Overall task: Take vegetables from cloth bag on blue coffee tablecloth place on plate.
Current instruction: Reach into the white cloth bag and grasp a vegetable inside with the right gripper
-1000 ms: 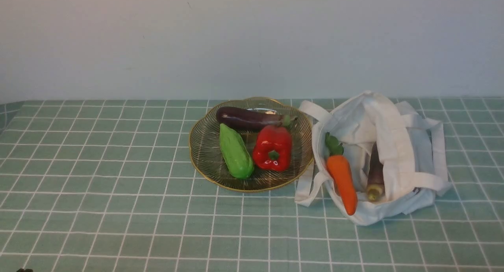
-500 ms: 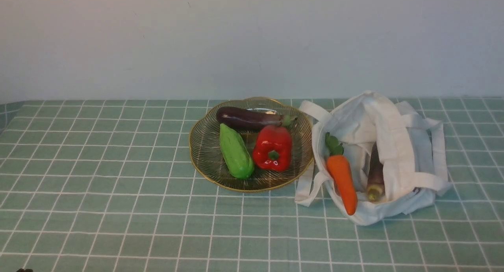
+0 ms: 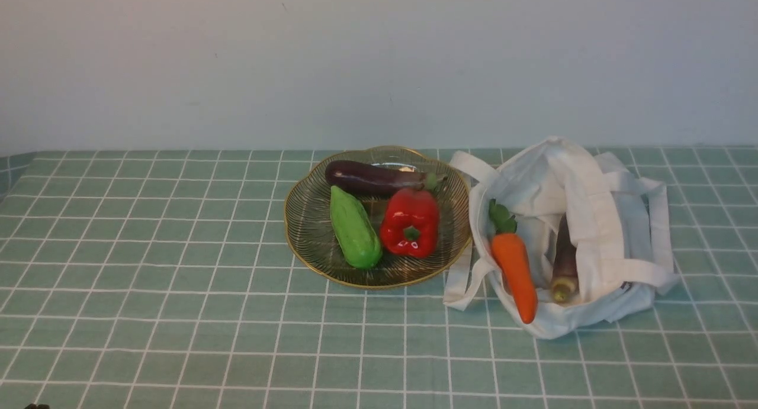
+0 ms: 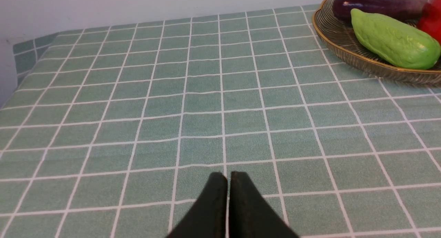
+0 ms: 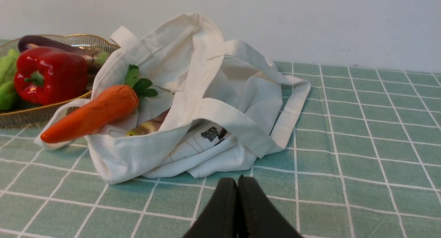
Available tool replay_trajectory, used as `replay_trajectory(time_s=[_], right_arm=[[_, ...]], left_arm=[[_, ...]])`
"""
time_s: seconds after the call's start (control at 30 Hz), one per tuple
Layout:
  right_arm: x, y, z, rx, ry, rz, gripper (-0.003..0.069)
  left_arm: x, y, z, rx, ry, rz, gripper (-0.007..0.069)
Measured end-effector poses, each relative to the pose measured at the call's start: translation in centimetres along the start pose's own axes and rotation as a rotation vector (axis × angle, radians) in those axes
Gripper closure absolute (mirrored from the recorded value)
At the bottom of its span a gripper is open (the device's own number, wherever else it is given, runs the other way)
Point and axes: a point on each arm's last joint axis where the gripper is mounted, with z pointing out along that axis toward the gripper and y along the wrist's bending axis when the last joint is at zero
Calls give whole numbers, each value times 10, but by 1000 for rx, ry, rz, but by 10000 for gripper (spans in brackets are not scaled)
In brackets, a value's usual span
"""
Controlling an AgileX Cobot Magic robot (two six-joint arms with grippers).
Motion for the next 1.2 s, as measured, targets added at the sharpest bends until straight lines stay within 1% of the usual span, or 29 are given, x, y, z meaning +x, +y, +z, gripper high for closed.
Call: replay_trajectory(time_s=[0.17,0.23,0.33,0.4,0.43,0.47,0.5,0.57,0.67,0.77,0.8,0.87,0.93,0.97,1.0,1.03,1.1,1.2], right_arm=[[0,0,0,0,0,0,673],[-1,1,0,-12,-9,61,673],[-3,5,1,-64,-42,363,673],[-6,8,0,-107,-58,628,673],[-8,9,0,-137,-64,791,673],[-8,9,0,-141,-63,812,673],[-9,10,-1,-166,-62,946,673],[-11,11,-1,-184,-63,1036,673],[-13,10,-1,-193,-88,1101,673],[-15,10,-2,-193,-97,1065,673],[-24,11,-5,-208,-110,995,673],[-43,11,-13,-229,-157,901,673],[-74,10,-22,-236,-205,780,673],[-85,11,-23,-235,-195,732,673],[-91,11,-23,-232,-192,714,673],[-108,12,-19,-220,-119,615,673],[-125,13,-3,-194,22,516,673],[-133,15,32,-165,309,428,673]], left_arm=[[0,0,0,0,0,0,630],[0,0,0,0,0,0,630],[0,0,0,0,0,0,630],[0,0,0,0,0,0,630],[0,0,0,0,0,0,630],[0,0,0,0,0,0,630],[0,0,0,0,0,0,630],[0,0,0,0,0,0,630],[0,0,0,0,0,0,630],[0,0,0,0,0,0,630],[0,0,0,0,0,0,630],[0,0,0,0,0,0,630],[0,0,0,0,0,0,630],[0,0,0,0,0,0,630],[0,0,0,0,0,0,630],[0,0,0,0,0,0,630],[0,0,0,0,0,0,630],[0,0,0,0,0,0,630]])
